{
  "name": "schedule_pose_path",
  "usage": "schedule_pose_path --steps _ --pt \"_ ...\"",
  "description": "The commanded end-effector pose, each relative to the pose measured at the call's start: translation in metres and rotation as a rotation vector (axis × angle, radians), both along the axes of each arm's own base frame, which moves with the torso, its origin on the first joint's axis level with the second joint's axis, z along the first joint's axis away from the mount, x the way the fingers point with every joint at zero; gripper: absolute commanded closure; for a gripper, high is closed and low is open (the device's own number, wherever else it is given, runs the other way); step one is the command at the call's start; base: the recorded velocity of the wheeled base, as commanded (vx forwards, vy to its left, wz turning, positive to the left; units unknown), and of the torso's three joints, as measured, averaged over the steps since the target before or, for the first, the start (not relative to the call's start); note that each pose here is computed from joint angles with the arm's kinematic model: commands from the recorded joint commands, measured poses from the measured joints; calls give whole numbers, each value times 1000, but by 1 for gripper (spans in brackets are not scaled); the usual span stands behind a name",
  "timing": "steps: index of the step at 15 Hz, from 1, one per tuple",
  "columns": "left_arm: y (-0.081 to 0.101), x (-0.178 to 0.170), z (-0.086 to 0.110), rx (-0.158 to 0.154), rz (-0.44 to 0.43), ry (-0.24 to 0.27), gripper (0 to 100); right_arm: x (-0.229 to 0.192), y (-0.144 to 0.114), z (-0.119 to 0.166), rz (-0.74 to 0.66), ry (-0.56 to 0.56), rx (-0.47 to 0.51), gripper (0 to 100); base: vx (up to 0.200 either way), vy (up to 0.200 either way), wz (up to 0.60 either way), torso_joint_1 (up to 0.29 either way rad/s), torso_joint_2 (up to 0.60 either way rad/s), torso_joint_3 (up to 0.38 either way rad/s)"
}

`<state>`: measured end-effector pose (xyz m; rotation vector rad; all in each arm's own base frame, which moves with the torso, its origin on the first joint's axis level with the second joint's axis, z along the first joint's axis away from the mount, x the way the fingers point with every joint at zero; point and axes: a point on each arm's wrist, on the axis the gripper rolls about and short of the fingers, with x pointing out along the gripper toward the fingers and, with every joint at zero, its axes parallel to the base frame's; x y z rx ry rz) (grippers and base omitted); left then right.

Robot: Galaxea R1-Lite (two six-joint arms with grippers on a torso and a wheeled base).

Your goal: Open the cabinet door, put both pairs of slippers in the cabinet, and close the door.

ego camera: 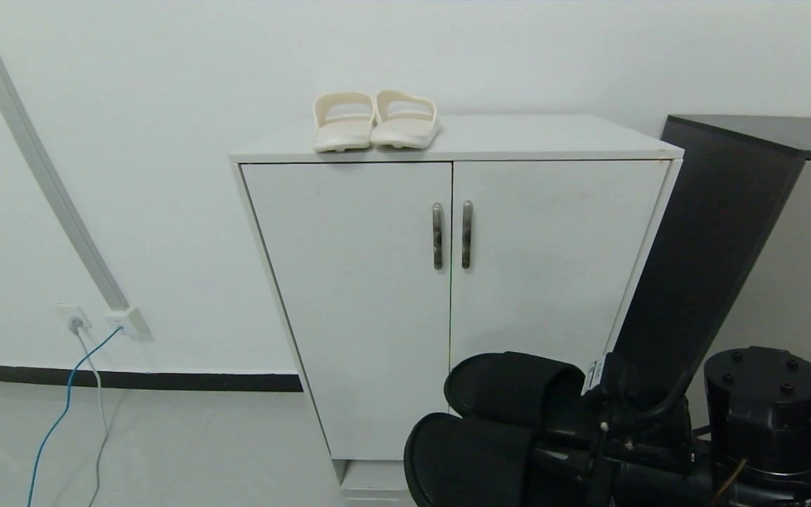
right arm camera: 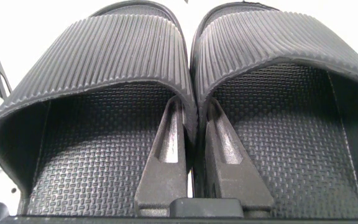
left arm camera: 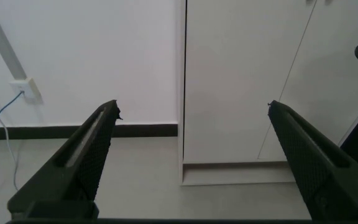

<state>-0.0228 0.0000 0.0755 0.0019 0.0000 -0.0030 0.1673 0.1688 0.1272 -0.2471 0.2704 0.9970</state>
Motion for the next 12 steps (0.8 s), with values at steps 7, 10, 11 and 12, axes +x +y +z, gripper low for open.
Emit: schedule_pose_path --steps 7,10,11,12 --pt "0 1 1 0 3 17 0 -3 -2 -5 1 12 -9 100 0 0 0 -10 186 162" --pt "0 4 31 -42 -4 22 0 -2 -2 -3 1 0 3 100 0 0 0 0 0 0" --pt "0 8 47 -91 -29 37 0 -2 -2 -4 0 2 0 100 0 0 0 0 0 0" --pt "-1 15 53 -87 -87 81 0 -1 -1 -6 0 6 -4 100 0 0 0 0 0 0"
